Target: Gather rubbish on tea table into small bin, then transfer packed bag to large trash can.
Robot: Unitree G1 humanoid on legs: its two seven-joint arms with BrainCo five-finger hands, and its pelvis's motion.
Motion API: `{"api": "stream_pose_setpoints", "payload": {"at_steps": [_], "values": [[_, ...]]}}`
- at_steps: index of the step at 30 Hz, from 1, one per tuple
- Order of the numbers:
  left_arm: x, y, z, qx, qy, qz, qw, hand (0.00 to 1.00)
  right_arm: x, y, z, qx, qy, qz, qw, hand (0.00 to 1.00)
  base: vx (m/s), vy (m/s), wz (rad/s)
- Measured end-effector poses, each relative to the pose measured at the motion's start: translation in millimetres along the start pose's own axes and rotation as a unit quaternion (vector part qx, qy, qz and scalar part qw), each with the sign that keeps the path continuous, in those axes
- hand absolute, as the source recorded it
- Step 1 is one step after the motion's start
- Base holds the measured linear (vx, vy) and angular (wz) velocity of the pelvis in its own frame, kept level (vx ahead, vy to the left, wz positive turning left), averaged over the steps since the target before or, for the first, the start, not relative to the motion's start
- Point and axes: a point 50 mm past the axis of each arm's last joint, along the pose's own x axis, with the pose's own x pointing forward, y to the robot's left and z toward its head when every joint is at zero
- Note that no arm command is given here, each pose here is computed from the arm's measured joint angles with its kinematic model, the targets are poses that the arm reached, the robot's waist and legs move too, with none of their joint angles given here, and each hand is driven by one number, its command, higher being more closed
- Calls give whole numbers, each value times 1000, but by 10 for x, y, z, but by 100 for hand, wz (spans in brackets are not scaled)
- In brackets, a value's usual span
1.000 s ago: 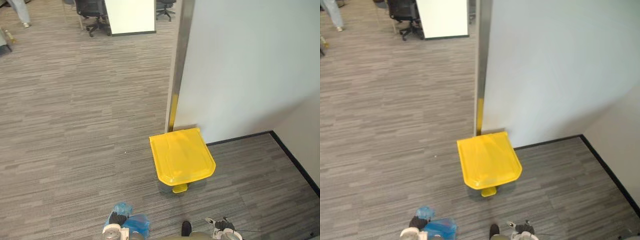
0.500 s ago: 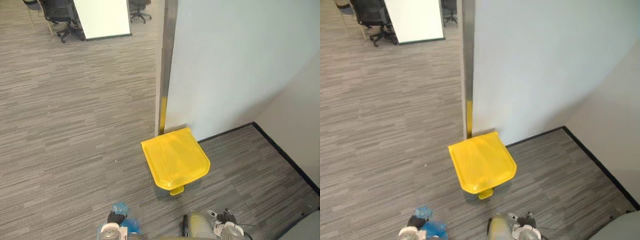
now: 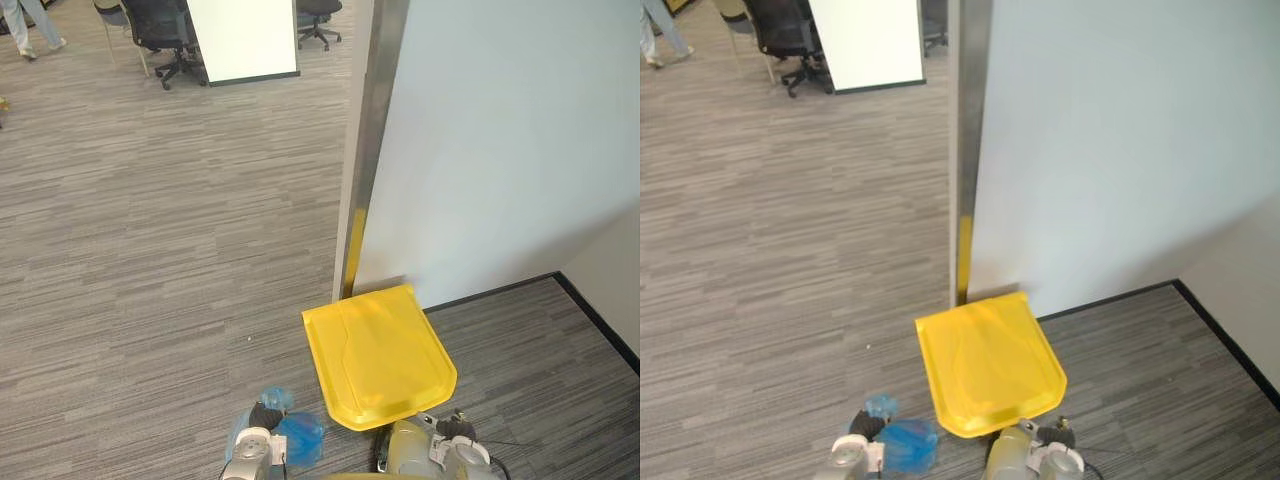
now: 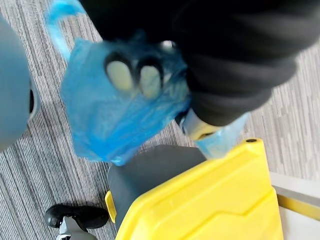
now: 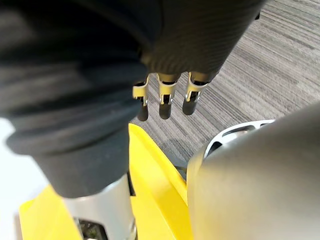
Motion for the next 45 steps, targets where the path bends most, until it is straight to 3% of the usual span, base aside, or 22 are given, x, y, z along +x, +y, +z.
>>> {"api": "stream_pose_setpoints", "payload": {"at_steps": [5,8,17,20,31,45], "values": [[-5,24,41,3,-13,2,1000,100,-37,112,-59,-18,5,15,1000,0,-46,115,2],[-3,194,-16,14,-4,21,1000,100,-84,264,-112,-15,10,37,999,0,-44,134,-32],[-8,181,-95,21,15,18,1000,100,-76,161,-104,-6,3,24,1000,0,-55,-19,-2],[-12,236,-158,27,32,23,999,100,-86,72,-273,-22,30,17,999,0,-38,-122,-24],[17,275,-107,45,28,21,998,100,14,-43,-220,-59,45,9,997,0,-91,-114,-29],[9,396,-134,48,30,35,998,100,-11,55,-175,-38,27,9,999,0,-102,66,-22]]}}
